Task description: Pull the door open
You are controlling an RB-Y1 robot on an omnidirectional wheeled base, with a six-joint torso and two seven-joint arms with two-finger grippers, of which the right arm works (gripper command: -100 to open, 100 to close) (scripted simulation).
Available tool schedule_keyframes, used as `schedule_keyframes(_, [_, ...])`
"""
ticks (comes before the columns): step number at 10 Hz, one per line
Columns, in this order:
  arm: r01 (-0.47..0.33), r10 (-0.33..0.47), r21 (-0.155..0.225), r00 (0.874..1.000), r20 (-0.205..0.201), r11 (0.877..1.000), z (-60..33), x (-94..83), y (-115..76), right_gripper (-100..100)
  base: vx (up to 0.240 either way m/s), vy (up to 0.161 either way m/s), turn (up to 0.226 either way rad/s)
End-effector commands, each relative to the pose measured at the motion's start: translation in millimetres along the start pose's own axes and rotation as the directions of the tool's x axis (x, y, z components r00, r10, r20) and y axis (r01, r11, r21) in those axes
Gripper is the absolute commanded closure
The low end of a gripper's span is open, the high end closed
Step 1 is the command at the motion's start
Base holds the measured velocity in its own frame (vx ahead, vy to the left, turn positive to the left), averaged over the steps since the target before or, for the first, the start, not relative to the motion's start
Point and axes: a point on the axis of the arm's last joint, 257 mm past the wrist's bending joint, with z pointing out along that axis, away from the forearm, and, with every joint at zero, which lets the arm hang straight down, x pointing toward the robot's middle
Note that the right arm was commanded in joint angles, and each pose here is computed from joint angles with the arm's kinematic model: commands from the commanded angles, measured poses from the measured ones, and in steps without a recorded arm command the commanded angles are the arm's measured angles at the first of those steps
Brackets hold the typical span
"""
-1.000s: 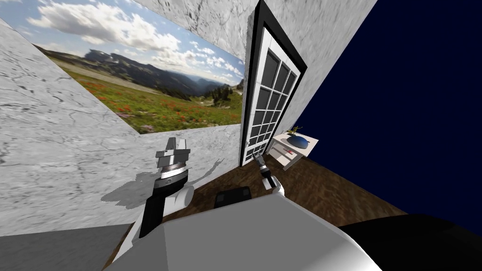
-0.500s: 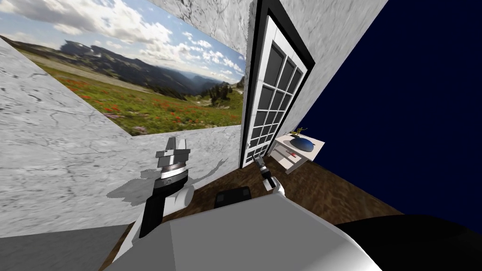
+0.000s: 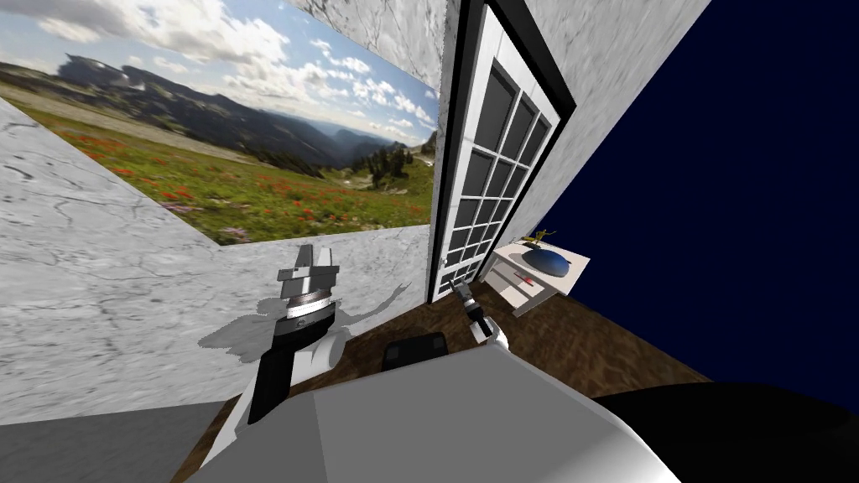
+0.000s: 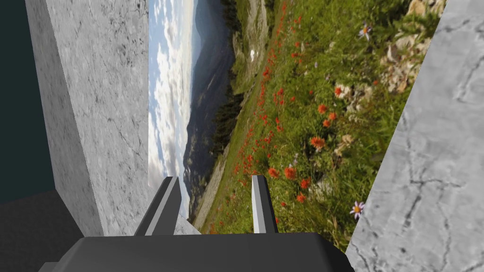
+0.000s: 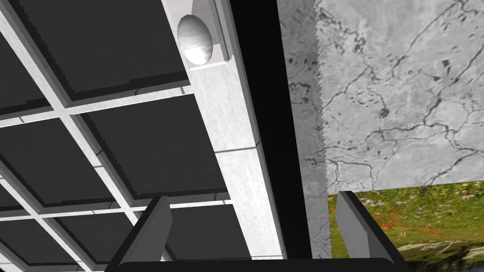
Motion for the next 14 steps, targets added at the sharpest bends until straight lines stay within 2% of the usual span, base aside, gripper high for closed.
schedule_keyframes(1, [0.023,-0.023,-0.002,1.000,-0.016,1.000,-2.7,7.0,-0.7,-100,0.082,-0.037,0.046])
schedule_keyframes(5, [0.061,-0.062,-0.006,0.997,-0.045,0.998,-7.8,19.1,-3.9,-100,0.055,-0.039,0.034])
schedule_keyframes(14, [0.150,-0.152,-0.025,0.982,-0.116,0.988,-22.3,47.4,-10.1,-100,0.067,-0.042,0.041])
